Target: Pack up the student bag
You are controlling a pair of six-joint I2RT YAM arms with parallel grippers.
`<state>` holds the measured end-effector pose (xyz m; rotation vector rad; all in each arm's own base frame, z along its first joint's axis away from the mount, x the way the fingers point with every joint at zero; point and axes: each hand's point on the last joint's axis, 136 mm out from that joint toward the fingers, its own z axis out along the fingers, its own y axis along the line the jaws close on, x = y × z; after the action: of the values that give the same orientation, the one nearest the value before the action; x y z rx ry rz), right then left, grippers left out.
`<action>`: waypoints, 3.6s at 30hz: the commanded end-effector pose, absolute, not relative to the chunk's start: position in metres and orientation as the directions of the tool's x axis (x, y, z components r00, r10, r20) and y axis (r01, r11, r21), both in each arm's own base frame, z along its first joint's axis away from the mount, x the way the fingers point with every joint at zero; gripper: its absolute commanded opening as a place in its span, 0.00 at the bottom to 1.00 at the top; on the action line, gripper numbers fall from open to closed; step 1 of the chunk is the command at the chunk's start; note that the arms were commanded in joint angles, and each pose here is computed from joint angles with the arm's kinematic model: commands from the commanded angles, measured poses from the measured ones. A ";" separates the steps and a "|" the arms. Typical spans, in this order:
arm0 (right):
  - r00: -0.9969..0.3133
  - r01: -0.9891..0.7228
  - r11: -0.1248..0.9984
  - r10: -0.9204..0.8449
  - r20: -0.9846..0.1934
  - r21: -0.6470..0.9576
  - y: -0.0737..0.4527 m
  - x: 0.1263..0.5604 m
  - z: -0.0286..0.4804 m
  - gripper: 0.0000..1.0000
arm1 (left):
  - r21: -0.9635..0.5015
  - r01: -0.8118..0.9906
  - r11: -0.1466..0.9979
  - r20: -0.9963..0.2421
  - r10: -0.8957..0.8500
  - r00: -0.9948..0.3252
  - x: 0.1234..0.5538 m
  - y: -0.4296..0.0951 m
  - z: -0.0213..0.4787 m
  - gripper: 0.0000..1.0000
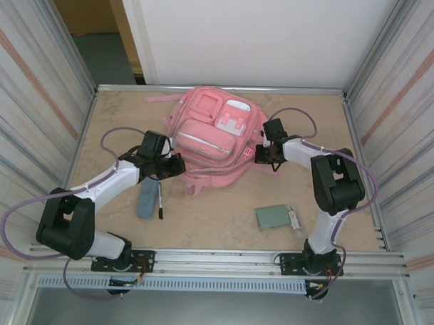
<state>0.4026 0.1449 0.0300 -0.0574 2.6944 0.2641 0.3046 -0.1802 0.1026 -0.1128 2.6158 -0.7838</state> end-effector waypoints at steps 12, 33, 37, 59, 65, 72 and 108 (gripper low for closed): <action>-0.836 -0.077 0.954 0.096 -0.540 0.289 0.127 0.424 0.086 0.27 | -0.622 0.076 0.779 -0.338 -0.179 -0.924 0.276 -0.189 0.121 0.12; -0.812 -0.072 0.942 0.137 -0.568 0.329 0.119 0.352 0.131 0.48 | -0.420 0.038 0.907 -0.393 -0.144 -0.908 0.278 -0.181 0.143 0.62; -0.837 -0.143 0.902 0.110 -0.536 0.408 0.153 0.336 0.126 0.48 | -0.324 0.022 0.946 -0.374 -0.106 -0.921 0.278 -0.180 0.135 0.65; -0.798 -0.162 0.925 0.084 -0.597 0.345 0.167 0.373 0.155 0.50 | -0.122 0.313 0.942 -0.258 0.275 -0.926 0.241 -0.264 0.024 0.62; -0.789 -0.119 0.941 0.104 -0.605 0.317 0.149 0.378 0.158 0.50 | -0.167 0.417 0.893 -0.234 0.375 -0.897 0.208 -0.292 0.014 0.62; -0.701 0.001 0.958 0.205 -0.683 0.287 0.093 0.388 0.189 0.50 | -0.213 0.470 0.856 -0.378 0.372 -0.848 0.211 -0.304 0.115 0.63; -0.664 0.009 0.933 0.275 -0.696 0.360 0.090 0.373 0.190 0.61 | -0.448 -0.240 0.861 -0.255 -0.380 -0.889 0.366 -0.215 0.080 0.66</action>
<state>0.3671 0.0878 0.1757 0.1821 2.3023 0.3799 0.3594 -0.2127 0.0850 -0.4632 2.6972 -0.5564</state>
